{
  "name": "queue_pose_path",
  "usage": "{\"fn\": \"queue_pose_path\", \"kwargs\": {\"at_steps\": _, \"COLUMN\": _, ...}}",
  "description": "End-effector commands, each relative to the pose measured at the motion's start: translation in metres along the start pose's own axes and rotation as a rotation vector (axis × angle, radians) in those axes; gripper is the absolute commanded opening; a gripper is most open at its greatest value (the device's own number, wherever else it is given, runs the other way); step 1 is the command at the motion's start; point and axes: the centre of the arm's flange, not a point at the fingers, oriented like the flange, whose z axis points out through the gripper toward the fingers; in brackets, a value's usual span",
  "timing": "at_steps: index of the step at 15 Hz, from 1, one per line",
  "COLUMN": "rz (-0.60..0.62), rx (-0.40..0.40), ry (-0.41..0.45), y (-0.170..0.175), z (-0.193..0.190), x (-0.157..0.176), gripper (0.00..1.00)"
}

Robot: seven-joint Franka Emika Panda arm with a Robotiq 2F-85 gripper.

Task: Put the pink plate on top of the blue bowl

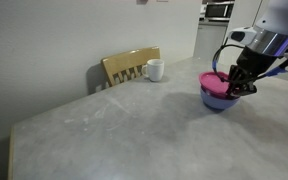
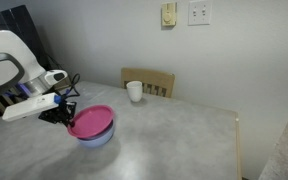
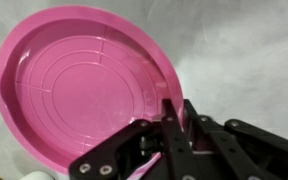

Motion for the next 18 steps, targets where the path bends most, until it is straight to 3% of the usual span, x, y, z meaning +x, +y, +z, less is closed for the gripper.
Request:
{"fn": "queue_pose_path", "kwargs": {"at_steps": 1, "rz": -0.007, "rx": -0.006, "ry": 0.03, "y": 0.002, "z": 0.003, "x": 0.009, "gripper": 0.03}}
{"fn": "queue_pose_path", "kwargs": {"at_steps": 18, "rz": 0.01, "rx": 0.0, "ry": -0.003, "y": 0.015, "z": 0.016, "x": 0.006, "gripper": 0.03}}
